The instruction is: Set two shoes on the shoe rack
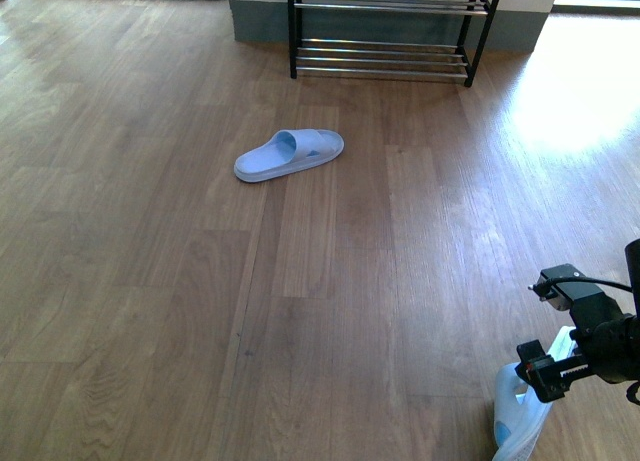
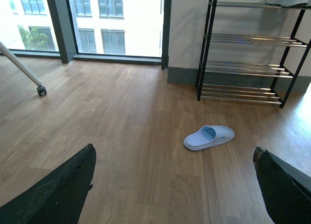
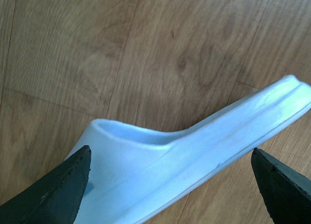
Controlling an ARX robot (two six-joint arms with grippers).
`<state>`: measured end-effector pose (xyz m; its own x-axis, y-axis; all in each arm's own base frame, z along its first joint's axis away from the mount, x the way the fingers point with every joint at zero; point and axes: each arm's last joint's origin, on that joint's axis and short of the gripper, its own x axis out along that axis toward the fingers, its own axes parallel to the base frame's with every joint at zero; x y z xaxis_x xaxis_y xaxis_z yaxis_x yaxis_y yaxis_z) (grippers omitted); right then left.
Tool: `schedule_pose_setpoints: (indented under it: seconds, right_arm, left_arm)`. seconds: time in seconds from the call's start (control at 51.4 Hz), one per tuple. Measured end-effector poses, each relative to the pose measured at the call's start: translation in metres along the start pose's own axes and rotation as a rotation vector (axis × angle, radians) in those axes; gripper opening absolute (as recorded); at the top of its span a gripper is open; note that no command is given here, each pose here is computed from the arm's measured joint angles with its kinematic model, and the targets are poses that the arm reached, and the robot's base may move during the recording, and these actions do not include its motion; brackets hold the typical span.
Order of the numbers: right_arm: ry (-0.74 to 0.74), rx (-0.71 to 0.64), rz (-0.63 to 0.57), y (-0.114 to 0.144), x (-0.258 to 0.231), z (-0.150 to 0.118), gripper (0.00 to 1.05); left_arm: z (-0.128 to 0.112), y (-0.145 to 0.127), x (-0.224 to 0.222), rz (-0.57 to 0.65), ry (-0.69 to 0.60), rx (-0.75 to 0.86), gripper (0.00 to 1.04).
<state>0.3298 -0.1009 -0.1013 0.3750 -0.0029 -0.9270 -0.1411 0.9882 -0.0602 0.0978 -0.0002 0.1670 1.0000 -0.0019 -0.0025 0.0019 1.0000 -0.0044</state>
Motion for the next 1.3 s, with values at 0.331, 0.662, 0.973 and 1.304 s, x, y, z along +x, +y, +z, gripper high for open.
schedule_pose_setpoints:
  seconds: [0.331,0.662,0.973,1.304]
  right_arm:
    - [0.116,-0.256,-0.106,-0.027,-0.009,-0.027,0.95]
    - [0.12,-0.232,-0.119,-0.055,-0.026,-0.028,0.95]
    - [0.16,-0.317,-0.219,-0.079,-0.029,-0.038,0.95]
    - [0.351,-0.496,-0.404,-0.121,-0.038,-0.074,0.95]
  left_arm:
    - [0.0,0.0,0.0,0.0,0.0,0.0,0.95]
    - [0.0,0.0,0.0,0.0,0.0,0.0,0.95]
    - [0.0,0.0,0.0,0.0,0.0,0.0,0.95]
    - [0.0,0.0,0.0,0.0,0.0,0.0,0.95]
